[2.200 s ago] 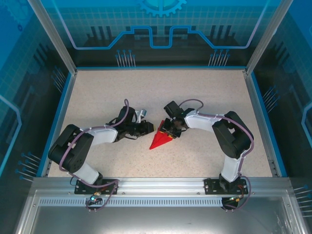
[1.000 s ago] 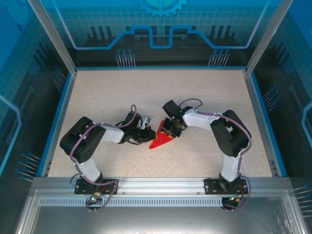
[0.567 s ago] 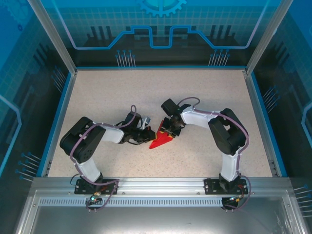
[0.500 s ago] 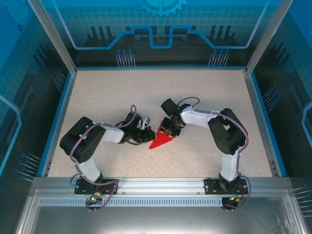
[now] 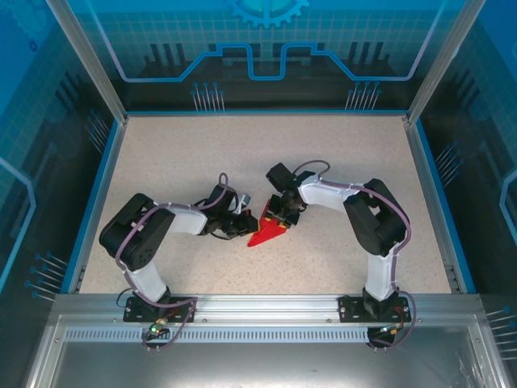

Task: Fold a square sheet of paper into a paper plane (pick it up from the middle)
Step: Fourth fold the wing at the center of the table.

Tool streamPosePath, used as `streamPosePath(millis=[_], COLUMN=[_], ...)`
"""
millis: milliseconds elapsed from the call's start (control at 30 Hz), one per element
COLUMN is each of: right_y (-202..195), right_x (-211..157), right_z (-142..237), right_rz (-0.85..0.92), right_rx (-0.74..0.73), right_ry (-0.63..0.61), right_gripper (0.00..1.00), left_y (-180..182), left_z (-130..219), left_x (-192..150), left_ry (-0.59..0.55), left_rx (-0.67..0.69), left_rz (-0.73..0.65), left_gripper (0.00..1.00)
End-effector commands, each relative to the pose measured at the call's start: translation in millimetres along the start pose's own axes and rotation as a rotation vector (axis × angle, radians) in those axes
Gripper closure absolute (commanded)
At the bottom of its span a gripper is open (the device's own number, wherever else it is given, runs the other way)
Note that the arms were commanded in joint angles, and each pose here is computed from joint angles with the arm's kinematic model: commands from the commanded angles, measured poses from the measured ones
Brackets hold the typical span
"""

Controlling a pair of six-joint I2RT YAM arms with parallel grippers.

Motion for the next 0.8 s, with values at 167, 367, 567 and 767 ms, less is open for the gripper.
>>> streamPosePath(millis=[167,367,567,767], right_y=[1.5,10.8,17.4,31.9], right_x=[-0.8,-7.2,-23.1,-29.7], right_z=[1.2,61.0,71.6,36.6], right_rz=[0.09,0.191,0.358,0.44], right_rx=[0.009,0.164,0.288,0.314], right_ry=[-0.034,-0.147,-0.123,-0.052], right_gripper=[0.56,0.53,0.7,0.92], left_y=[17.3,25.9,26.0,28.9], left_z=[5.9,10.0,7.4,1.5], left_x=[-15.2,-23.3,-24.9,-28.3], left_ry=[0.099,0.148,0.166,0.191], left_rx=[0.18,0.265,0.284,0.319], left_rz=[0.016,0.034,0.025,0.021], left_gripper=[1.0,1.0,1.0,1.0])
Point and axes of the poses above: each hand's point on the last joint's axis, 136 mm out from that joint toward the fingers, its own z axis back along the fingers, its own y axis along the line the jaws close on, x = y × z, the point moved 7 cm from there along z, back along the fingers, and after that the axes turned 11 degrees about -z, right-handed, at the moved point
